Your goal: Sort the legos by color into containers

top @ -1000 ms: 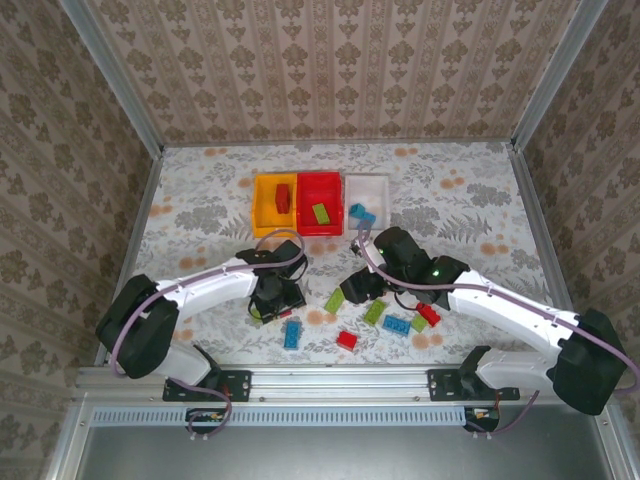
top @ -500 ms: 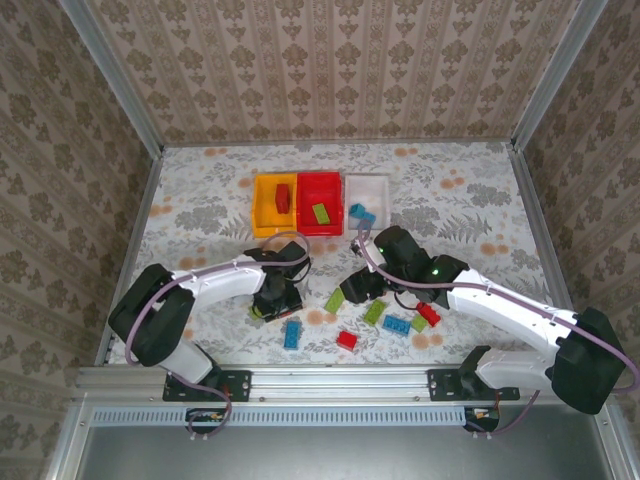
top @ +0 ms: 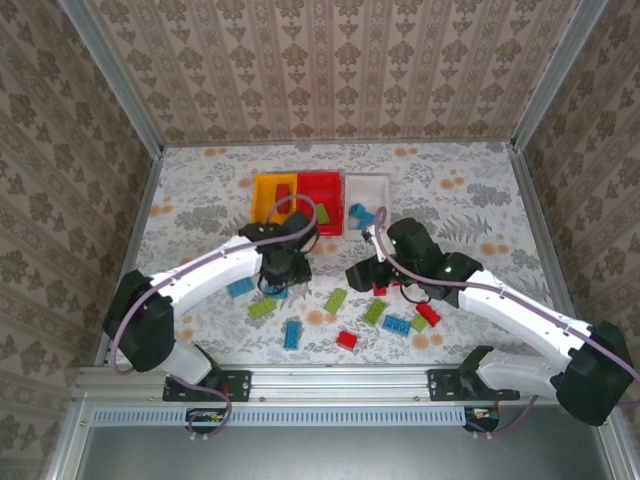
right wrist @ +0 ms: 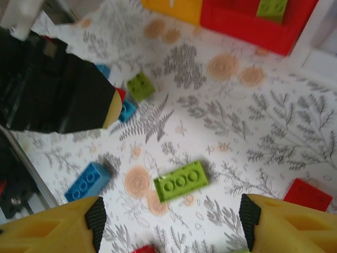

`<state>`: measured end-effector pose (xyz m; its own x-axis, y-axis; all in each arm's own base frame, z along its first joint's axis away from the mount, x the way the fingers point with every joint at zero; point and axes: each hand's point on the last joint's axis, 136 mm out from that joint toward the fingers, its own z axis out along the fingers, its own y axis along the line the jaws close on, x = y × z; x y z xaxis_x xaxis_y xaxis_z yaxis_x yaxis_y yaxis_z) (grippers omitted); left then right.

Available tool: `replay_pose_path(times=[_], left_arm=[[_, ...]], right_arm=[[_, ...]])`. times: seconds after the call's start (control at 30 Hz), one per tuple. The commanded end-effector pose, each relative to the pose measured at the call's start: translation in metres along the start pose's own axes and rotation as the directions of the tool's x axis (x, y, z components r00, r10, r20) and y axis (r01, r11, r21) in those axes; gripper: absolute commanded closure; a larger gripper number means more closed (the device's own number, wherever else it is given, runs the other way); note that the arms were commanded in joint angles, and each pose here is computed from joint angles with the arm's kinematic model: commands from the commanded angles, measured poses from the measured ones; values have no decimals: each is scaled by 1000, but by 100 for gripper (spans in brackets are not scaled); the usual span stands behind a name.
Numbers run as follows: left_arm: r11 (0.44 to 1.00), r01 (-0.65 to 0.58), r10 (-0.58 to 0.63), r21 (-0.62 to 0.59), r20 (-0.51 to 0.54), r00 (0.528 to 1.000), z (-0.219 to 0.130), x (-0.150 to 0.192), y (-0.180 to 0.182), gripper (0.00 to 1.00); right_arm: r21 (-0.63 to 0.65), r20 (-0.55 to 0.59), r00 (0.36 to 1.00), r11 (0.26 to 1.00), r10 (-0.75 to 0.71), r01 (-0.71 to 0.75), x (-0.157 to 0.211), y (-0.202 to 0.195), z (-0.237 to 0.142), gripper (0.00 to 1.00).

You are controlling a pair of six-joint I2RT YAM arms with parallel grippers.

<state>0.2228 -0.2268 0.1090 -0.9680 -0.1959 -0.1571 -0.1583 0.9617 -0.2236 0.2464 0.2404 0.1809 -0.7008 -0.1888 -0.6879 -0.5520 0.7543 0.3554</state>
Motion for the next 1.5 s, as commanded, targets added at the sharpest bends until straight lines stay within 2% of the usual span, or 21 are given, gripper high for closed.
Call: replay_pose_path(times=[0.0, 0.13, 0.33, 0.5, 0.63, 0.8, 1.0, 1.17, 1.3, 1.47], left_arm=[[998, -59, 61, -38, 60, 996, -29, -36, 10, 79], [996, -75, 79, -48, 94, 992, -36, -86, 13, 79], [990, -113, 123, -84, 121, 985, -23, -150, 16, 79], [977, -164, 179, -137, 104, 978, 3, -181, 11, 79], [976, -141, 159, -166, 102, 982, 20, -207, 24, 79], [972, -144, 160, -185, 77, 984, 40, -214, 32, 79], [980, -152, 159, -131, 42, 986, 62, -209, 29, 72], [986, -150, 153, -78, 30, 988, 70, -204, 21, 71], [987, -151, 152, -61, 8, 988, 77, -199, 20, 71], [988, -147, 147, -56, -6, 989, 82, -194, 23, 69]], right_arm=[[-28, 194, 979, 998, 66, -62, -56, 2, -21, 27], [-52, 261, 952, 987, 160, -152, -84, -11, -21, 27], [-19, 245, 950, 981, 192, -193, -96, -21, -6, 27], [-26, 238, 942, 971, 238, -239, -98, -24, 5, 27], [-34, 232, 936, 964, 263, -262, -99, -25, 9, 27], [-27, 223, 937, 962, 271, -272, -96, -27, 12, 27], [-34, 209, 939, 961, 274, -273, -95, -26, 17, 27], [-139, 259, 948, 978, 188, -156, -109, 3, 18, 26], [-126, 250, 968, 992, 35, -3, -114, 35, 25, 25], [-130, 225, 974, 991, -4, 34, -113, 51, 42, 24]])
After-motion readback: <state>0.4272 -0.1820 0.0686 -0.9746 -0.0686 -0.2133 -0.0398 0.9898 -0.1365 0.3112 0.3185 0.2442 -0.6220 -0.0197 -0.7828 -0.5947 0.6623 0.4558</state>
